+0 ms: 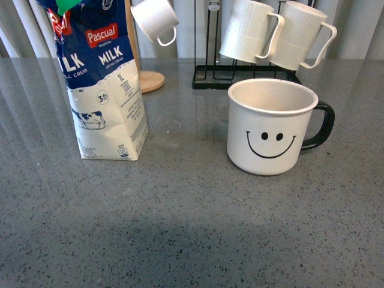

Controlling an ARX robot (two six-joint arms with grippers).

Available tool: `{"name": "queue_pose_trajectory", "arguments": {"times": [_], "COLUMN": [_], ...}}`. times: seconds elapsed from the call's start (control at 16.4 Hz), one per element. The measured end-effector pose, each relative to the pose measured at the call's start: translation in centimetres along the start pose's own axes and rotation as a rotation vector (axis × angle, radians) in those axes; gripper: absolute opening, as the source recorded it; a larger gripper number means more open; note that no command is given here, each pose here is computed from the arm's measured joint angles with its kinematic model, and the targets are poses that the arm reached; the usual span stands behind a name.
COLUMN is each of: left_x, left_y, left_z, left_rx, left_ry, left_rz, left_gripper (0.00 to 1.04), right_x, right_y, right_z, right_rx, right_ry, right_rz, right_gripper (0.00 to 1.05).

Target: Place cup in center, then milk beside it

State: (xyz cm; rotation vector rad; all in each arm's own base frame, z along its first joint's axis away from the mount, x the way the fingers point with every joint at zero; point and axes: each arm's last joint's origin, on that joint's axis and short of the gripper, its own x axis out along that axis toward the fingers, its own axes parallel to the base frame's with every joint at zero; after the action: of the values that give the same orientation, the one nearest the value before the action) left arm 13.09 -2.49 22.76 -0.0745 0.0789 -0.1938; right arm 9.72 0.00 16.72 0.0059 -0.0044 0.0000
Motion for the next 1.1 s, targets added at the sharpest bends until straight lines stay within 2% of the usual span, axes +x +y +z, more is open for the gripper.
{"name": "queue_pose_trajectory", "arguments": {"times": [0.06, 0.37, 0.55, 0.79, 0.85, 1.1], "left_x": [1.6, 8.3, 10.6, 14.6, 16.6, 17.2], "left_y": [-0.4, -1.5, -1.7, -1.5, -1.4, -2.0], "left_z": [0.8, 3.1, 4.7, 4.0, 2.5, 2.0], "left_rx": [-0.018, -0.068, -0.08, -0.098, -0.101, -0.068], "left_ry": [0.002, 0.074, 0.064, 0.13, 0.171, 0.159], "left_rz": [-0.064, -0.169, -0.194, -0.176, -0.15, -0.128], "left_gripper": [0.98, 0.98, 0.98, 0.98, 0.9, 0.53], "right_x": [0.0, 0.0, 0.0, 0.0, 0.0, 0.0], "right_y": [0.0, 0.0, 0.0, 0.0, 0.0, 0.0], "right_z": [0.0, 0.0, 0.0, 0.0, 0.0, 0.0], "right_rx": [0.0, 0.0, 0.0, 0.0, 0.0, 0.0], "right_ry": [0.0, 0.0, 0.0, 0.0, 0.0, 0.0], "right_rz": [0.0, 0.0, 0.0, 0.0, 0.0, 0.0], "right_gripper": [0.98, 0.98, 0.98, 0.98, 0.98, 0.98]}}
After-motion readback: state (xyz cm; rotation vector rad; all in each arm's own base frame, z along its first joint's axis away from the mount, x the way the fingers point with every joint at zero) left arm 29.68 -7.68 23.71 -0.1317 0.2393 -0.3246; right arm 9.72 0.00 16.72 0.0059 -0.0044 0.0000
